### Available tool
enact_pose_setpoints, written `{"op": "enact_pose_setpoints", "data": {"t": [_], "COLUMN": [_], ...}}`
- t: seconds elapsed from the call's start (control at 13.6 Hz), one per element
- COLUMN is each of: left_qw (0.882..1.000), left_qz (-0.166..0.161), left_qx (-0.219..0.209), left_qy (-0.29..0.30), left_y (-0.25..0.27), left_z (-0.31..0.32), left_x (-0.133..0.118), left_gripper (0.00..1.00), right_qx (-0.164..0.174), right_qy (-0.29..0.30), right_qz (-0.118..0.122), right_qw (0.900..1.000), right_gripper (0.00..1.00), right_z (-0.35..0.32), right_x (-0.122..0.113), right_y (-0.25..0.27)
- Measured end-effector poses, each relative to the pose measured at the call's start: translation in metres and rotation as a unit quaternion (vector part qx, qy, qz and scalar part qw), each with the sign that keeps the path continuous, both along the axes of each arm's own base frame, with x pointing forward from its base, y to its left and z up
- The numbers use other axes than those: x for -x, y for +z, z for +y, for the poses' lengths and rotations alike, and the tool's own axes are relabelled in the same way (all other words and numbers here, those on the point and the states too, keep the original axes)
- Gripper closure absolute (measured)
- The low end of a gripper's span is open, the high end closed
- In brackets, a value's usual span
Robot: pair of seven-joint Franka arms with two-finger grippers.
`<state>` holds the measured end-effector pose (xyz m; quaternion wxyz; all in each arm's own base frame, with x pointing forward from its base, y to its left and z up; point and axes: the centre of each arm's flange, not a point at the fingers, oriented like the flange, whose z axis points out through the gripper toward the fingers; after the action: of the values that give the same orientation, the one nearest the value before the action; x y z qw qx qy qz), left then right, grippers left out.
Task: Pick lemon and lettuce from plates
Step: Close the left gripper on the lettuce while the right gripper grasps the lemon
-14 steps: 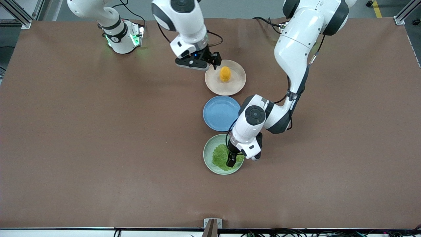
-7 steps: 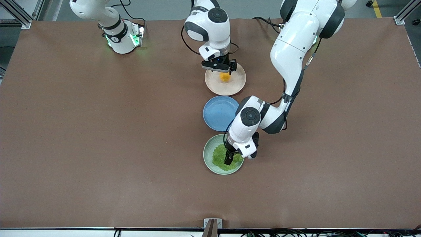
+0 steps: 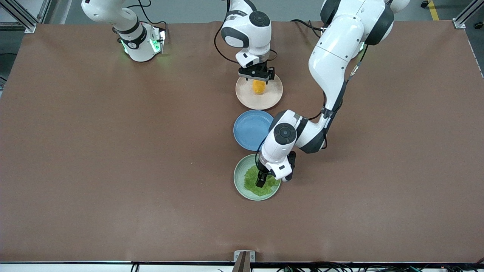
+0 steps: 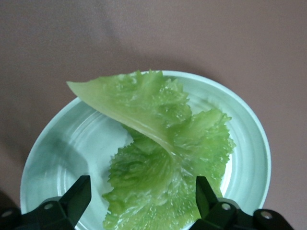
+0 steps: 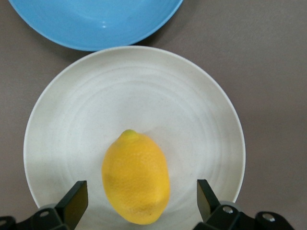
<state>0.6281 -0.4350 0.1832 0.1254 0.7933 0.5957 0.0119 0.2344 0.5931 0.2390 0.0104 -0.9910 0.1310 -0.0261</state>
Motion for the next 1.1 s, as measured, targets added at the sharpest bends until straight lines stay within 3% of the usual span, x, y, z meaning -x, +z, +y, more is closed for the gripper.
{"op": "enact_pose_setpoints", "data": {"t": [0.59, 0.81, 0.96, 1.1], "left_qw": [1.000, 1.000, 1.000, 1.000], "left_qz": [0.001, 0.001, 0.001, -0.002], "left_qx": [-0.001, -0.001, -0.001, 0.001], "left_qy": [-0.007, -0.008, -0.008, -0.008], "left_y": [-0.003, -0.003, -0.002, 0.001], "left_z": [-0.006, -0.007, -0.008, -0.009], "left_x": [0.005, 0.006, 0.006, 0.005], "left_gripper": [0.25, 0.49, 0.59, 0.75], "right_qx": [0.013, 0.018, 0.021, 0.021], "right_qy": [0.007, 0.007, 0.008, 0.008], "right_qz": [-0.011, -0.009, -0.008, -0.009], "right_qw": [1.000, 1.000, 1.000, 1.000], "right_gripper": [0.05, 0.06, 0.09, 0.29], "right_z": [0.010, 0.009, 0.010, 0.010], "right_x": [-0.004, -0.003, -0.002, -0.003], "right_y": [-0.024, -0.031, -0.035, -0.034]}}
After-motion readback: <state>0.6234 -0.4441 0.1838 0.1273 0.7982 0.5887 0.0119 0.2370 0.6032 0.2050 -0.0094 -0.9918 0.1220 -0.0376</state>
